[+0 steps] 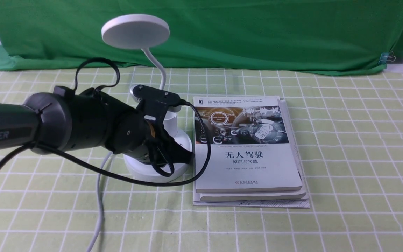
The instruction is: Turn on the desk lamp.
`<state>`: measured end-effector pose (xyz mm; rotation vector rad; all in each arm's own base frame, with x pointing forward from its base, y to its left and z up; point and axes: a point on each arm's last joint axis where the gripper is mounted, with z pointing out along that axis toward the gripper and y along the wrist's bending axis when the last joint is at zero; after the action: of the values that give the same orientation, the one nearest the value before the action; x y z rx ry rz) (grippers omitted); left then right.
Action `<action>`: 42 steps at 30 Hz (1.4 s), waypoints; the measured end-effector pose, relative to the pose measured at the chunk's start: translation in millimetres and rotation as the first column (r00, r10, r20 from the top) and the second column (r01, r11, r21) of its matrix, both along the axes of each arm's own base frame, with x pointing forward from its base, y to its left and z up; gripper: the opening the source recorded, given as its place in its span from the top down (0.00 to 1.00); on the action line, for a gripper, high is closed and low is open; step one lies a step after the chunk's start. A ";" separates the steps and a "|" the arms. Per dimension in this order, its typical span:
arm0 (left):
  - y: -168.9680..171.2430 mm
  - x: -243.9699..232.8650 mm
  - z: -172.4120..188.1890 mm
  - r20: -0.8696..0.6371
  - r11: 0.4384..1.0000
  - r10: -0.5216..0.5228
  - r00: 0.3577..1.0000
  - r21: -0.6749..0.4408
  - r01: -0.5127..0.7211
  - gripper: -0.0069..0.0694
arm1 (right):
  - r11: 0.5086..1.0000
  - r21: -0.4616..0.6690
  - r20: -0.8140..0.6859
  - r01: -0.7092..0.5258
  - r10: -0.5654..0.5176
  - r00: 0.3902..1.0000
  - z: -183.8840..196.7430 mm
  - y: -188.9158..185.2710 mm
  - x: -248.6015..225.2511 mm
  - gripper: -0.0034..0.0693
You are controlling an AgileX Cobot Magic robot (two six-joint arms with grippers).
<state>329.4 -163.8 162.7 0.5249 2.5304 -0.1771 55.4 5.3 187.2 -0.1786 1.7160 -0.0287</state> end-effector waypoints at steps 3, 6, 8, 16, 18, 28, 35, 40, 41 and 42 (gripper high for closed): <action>0.3 -0.6 1.0 0.005 1.000 0.000 1.000 -0.003 0.000 0.89 | 1.000 0.000 0.000 0.000 0.000 1.000 0.0 0.0 0.0 0.62; 1.2 -2.5 7.3 0.018 1.000 -0.001 1.000 -0.009 0.001 0.89 | 1.000 0.000 0.000 0.000 0.000 1.000 0.0 0.0 0.0 0.62; 2.6 -5.3 9.9 0.012 1.000 0.001 1.000 -0.008 -0.001 0.89 | 1.000 0.000 0.000 0.000 0.000 1.000 0.0 0.0 0.0 0.62; 22.1 -39.5 79.3 0.101 0.998 0.029 0.994 -0.066 -0.022 0.89 | 1.000 0.000 0.000 0.000 0.000 1.000 0.0 0.0 0.0 0.62; 35.2 -66.2 93.9 0.127 0.995 0.048 0.991 -0.096 -0.036 0.89 | 1.000 0.000 0.000 0.000 0.000 1.000 0.0 0.0 0.0 0.62; 91.2 -183.6 101.9 0.242 0.976 0.088 0.966 -0.215 -0.036 0.89 | 1.000 0.000 0.000 0.000 0.000 1.000 0.0 0.0 0.0 0.62; 117.3 -234.2 115.6 0.499 0.945 0.127 0.857 -0.323 0.048 0.89 | 1.000 0.000 0.000 0.000 0.000 1.000 0.0 0.0 0.0 0.62; 122.9 -245.5 119.9 0.551 0.935 0.143 0.822 -0.348 0.070 0.89 | 1.000 0.000 0.000 0.000 0.000 1.000 0.0 0.0 0.0 0.62; 123.3 -246.2 120.5 0.555 0.934 0.145 0.819 -0.350 0.072 0.89 | 1.000 0.000 0.000 0.000 0.000 1.000 0.0 0.0 0.0 0.62; 123.6 -246.8 120.8 0.558 0.934 0.146 0.817 -0.351 0.073 0.89 | 1.000 0.000 0.000 0.000 0.000 1.000 0.0 0.0 0.0 0.62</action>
<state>82.6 -40.2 283.5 0.3157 1.8492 -0.3931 55.4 5.3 187.2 -0.1786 1.7160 -0.0287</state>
